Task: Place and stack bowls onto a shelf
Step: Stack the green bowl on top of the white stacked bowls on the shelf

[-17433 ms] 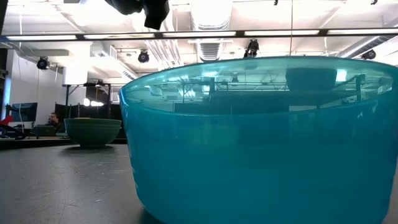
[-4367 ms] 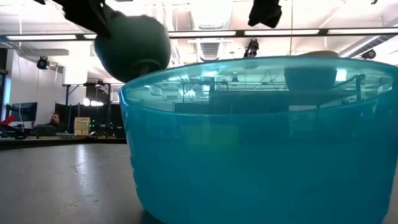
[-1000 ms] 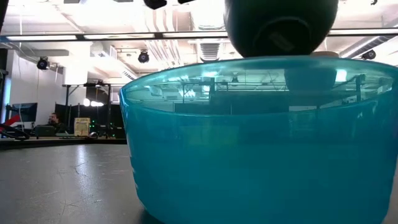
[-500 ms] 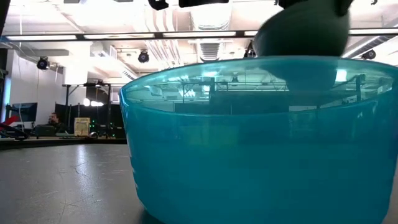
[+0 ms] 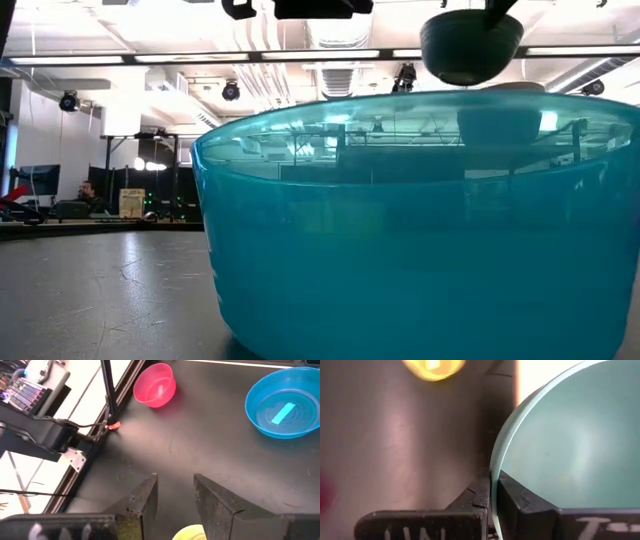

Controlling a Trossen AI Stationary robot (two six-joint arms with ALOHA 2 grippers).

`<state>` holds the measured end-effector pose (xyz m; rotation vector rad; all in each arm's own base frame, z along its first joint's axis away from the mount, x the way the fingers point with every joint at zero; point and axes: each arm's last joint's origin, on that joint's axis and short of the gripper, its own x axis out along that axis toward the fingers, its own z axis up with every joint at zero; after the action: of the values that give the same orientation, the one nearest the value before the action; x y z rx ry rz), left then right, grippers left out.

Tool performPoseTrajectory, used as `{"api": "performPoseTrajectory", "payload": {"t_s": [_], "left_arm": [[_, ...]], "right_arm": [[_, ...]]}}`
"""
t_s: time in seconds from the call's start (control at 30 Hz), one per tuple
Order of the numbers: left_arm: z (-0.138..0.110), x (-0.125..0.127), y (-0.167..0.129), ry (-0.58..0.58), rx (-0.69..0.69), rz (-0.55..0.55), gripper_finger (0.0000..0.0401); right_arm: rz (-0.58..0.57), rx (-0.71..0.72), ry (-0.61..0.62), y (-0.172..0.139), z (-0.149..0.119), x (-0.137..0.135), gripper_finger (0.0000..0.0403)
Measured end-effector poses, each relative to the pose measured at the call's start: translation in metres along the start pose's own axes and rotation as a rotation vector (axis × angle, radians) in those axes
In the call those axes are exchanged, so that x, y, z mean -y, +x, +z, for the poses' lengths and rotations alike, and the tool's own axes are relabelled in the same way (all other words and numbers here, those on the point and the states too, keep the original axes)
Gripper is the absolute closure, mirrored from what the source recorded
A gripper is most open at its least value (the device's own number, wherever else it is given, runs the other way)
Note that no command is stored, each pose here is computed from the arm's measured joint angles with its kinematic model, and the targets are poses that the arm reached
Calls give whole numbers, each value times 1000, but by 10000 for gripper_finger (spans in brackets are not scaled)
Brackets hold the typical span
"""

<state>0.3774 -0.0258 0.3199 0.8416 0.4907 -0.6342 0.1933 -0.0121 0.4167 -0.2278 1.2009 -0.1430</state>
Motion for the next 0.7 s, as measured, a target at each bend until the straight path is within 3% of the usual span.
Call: {"api": "performPoseTrajectory", "payload": {"t_s": [0.1,0.2,0.27,0.47,0.7], "left_arm": [[0,0,0,-1,-2,-3,294],[0,0,0,0,-6,4,294],[0,-1,0,1,-16,16,294],[-1,-1,0,0,-31,24,294],[-2,1,0,-59,-44,11,294]], "right_arm": [[-109,23,142,-13,-11,23,395],[-326,3,311,-19,-19,44,394],[-382,-15,392,-19,-23,55,394],[-370,-96,600,-1,-27,85,394],[-260,-135,706,16,-26,104,394]]}}
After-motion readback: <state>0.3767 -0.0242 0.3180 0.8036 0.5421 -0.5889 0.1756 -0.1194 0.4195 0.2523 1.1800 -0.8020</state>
